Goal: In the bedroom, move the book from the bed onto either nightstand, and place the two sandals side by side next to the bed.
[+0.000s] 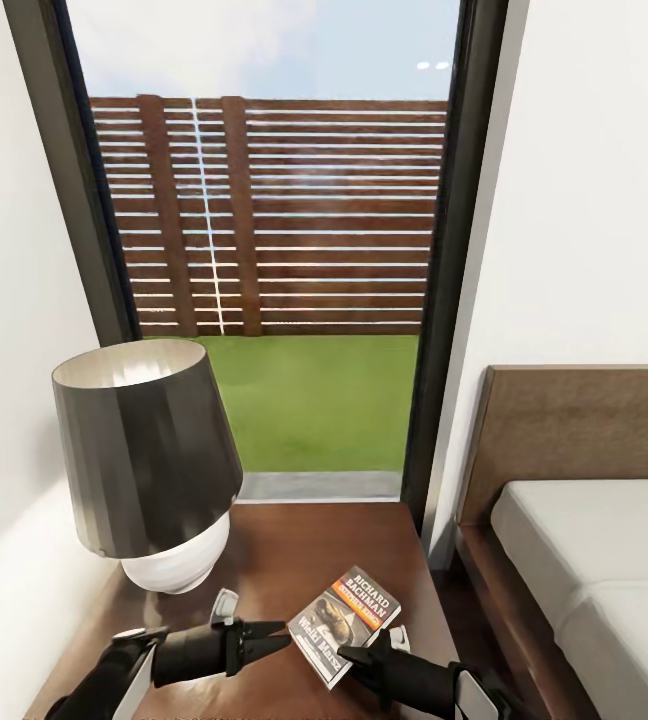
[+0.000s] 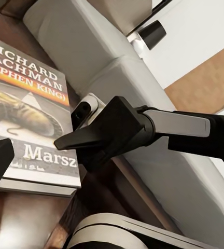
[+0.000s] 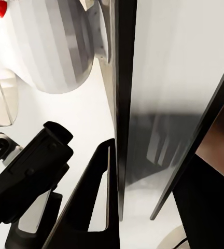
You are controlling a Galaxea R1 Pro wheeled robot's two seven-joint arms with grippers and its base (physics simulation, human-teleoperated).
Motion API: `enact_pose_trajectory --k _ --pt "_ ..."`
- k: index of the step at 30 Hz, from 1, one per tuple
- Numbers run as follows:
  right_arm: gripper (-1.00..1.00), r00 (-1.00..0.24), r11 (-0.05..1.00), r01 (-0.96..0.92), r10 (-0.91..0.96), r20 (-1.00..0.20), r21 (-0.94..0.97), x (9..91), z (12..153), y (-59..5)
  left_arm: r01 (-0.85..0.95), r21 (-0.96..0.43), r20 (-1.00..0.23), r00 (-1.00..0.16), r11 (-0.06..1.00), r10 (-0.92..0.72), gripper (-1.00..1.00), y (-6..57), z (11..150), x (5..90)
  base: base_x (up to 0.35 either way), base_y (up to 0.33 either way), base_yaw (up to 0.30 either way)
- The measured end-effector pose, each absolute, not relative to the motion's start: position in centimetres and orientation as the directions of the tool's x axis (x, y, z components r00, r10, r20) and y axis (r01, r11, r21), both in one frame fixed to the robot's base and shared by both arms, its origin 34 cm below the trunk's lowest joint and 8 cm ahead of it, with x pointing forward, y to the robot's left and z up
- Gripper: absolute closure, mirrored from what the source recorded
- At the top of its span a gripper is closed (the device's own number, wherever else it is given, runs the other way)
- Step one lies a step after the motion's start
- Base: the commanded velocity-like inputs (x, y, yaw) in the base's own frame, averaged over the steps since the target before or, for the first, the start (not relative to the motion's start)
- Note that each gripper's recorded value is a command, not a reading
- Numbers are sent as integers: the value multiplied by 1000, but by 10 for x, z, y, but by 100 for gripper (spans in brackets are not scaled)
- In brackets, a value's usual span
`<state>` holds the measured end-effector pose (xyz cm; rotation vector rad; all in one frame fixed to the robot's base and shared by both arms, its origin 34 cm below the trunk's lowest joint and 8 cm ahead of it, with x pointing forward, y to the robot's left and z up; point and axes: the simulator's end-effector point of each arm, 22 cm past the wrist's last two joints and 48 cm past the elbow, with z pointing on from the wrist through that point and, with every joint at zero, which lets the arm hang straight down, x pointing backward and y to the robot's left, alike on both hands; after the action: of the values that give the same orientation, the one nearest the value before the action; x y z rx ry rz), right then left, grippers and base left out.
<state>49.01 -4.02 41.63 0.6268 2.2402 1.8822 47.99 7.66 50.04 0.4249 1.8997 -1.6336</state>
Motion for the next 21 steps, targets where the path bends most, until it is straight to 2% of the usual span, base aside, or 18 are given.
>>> enact_pose_trajectory --k 19,21 --pt "100 -900 119 218 408 153 969 489 409 -40 591 -783 -618 -774 194 -135 -100 76 491 477 0 0 0" --pt "100 -892 84 222 420 167 971 492 412 -42 589 -785 -616 -776 195 -134 -100 76 488 477 0 0 0"
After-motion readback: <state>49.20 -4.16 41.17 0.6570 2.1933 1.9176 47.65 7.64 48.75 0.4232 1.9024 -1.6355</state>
